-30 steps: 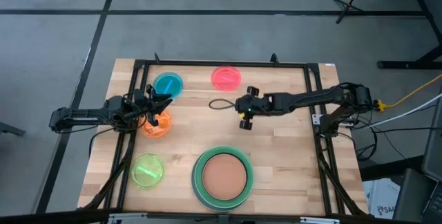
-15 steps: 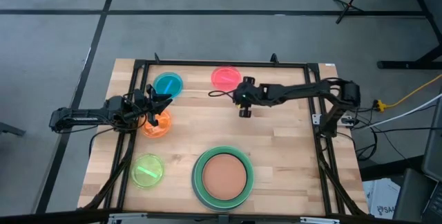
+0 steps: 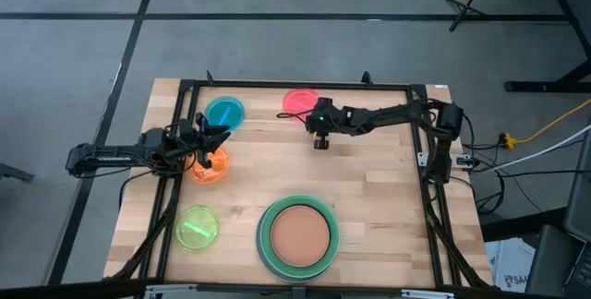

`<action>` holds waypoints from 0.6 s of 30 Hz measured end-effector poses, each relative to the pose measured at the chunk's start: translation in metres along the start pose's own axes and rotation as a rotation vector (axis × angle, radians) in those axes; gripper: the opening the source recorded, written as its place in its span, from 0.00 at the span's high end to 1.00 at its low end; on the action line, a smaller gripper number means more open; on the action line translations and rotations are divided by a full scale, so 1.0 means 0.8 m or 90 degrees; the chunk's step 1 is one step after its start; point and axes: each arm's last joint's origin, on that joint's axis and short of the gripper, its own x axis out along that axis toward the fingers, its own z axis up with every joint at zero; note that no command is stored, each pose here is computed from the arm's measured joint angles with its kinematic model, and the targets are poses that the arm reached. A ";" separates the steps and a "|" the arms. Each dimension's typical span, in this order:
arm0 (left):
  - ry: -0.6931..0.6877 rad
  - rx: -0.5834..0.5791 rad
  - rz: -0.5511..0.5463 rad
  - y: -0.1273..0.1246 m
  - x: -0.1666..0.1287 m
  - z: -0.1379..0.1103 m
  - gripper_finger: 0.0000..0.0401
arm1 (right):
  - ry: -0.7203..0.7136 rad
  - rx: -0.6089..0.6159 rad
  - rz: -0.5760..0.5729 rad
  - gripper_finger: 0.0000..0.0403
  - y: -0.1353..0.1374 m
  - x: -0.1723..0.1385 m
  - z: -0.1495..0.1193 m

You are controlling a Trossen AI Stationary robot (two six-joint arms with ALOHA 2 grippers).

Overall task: Stack plastic plates
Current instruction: Stack the pink plate on top of the brown plate

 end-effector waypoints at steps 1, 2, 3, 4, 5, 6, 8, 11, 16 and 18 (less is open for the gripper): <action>0.000 0.000 0.000 0.000 0.000 0.000 0.74 | 0.000 -0.002 -0.001 0.76 -0.001 0.003 -0.001; 0.000 0.000 0.000 0.000 0.000 0.000 0.74 | -0.001 -0.006 -0.004 0.76 -0.002 0.005 -0.003; 0.000 0.000 0.000 0.000 0.000 0.000 0.74 | -0.001 -0.007 -0.005 0.76 -0.003 0.007 -0.004; 0.000 0.000 0.000 0.000 0.000 0.000 0.74 | 0.001 -0.007 -0.006 0.76 -0.004 0.008 -0.005; 0.000 0.000 0.001 0.000 0.000 0.000 0.74 | -0.002 -0.006 -0.008 0.76 -0.004 0.010 -0.005; 0.000 0.000 0.003 0.000 0.000 0.000 0.74 | -0.007 -0.005 -0.012 0.76 -0.005 0.011 -0.004; -0.002 0.000 0.011 0.001 0.000 0.000 0.74 | -0.008 -0.006 -0.009 0.76 -0.007 0.011 -0.006; -0.002 0.001 0.016 0.001 0.000 0.000 0.74 | -0.027 -0.006 -0.013 0.76 -0.009 0.017 -0.005; -0.002 0.001 0.016 0.001 0.000 0.000 0.74 | -0.047 -0.015 0.005 0.77 -0.002 0.032 -0.008; -0.001 0.001 0.016 0.001 0.000 0.000 0.74 | -0.044 -0.025 0.012 0.77 0.001 0.037 -0.011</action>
